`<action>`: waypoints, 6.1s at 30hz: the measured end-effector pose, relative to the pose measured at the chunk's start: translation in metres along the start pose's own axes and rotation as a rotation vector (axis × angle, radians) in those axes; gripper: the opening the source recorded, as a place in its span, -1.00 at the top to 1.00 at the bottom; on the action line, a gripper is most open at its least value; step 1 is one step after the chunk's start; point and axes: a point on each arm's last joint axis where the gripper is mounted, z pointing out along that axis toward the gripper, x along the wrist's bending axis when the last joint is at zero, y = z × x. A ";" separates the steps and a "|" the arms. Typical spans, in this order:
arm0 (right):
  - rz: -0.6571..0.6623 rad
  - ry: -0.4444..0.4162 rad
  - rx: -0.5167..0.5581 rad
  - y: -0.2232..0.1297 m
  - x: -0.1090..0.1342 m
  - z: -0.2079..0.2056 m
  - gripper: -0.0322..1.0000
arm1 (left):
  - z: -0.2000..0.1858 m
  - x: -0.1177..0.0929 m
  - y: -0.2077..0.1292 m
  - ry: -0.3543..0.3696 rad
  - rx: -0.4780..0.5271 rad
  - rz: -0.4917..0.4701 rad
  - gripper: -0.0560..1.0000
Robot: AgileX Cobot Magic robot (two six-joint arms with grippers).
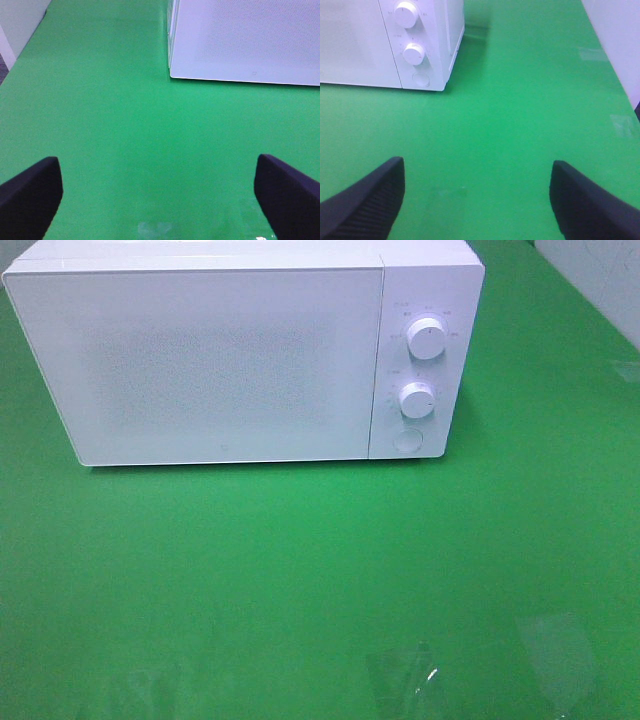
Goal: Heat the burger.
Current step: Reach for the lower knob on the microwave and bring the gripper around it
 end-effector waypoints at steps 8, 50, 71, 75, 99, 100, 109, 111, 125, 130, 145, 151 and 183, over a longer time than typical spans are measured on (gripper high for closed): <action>-0.010 0.005 -0.011 0.021 0.002 0.017 -0.53 | 0.000 0.000 0.000 0.000 0.000 0.001 -0.96; -0.065 0.097 -0.151 0.050 0.024 0.173 -0.53 | 0.000 0.000 0.000 0.000 0.000 0.002 -0.96; -0.028 0.058 -0.169 0.026 0.032 0.249 -0.53 | 0.000 0.000 0.000 0.000 0.000 0.002 -0.96; -0.101 0.047 -0.194 0.020 0.048 0.257 -0.53 | 0.000 0.000 0.000 0.000 0.000 0.002 -0.96; -0.149 -0.017 -0.283 -0.029 0.131 0.263 -0.53 | 0.000 0.000 0.000 0.000 0.000 0.002 -0.96; -0.149 -0.017 -0.283 -0.029 0.131 0.263 -0.53 | 0.000 0.000 0.000 0.000 0.000 0.002 -0.96; -0.124 -0.038 -0.222 -0.046 0.136 0.273 -0.53 | 0.000 0.000 0.000 0.000 0.000 0.002 -0.96; -0.112 -0.040 -0.218 -0.048 0.139 0.278 -0.53 | 0.000 0.000 0.000 0.000 0.000 0.002 -0.96; -0.103 -0.047 -0.202 -0.059 0.163 0.311 -0.53 | 0.000 0.000 0.000 0.000 0.000 0.002 -0.96; -0.103 -0.068 -0.194 -0.064 0.164 0.323 -0.53 | 0.000 0.000 0.000 0.000 0.000 0.002 -0.96; -0.067 -0.114 -0.241 -0.047 0.152 0.345 -0.53 | 0.000 0.000 0.000 0.000 0.000 0.002 -0.96; -0.082 -0.103 -0.239 -0.053 0.157 0.353 -0.53 | 0.000 0.000 0.000 0.000 0.000 0.002 -0.96; -0.092 -0.102 -0.252 -0.057 0.160 0.376 -0.17 | 0.000 0.000 0.000 0.000 -0.001 0.002 -0.96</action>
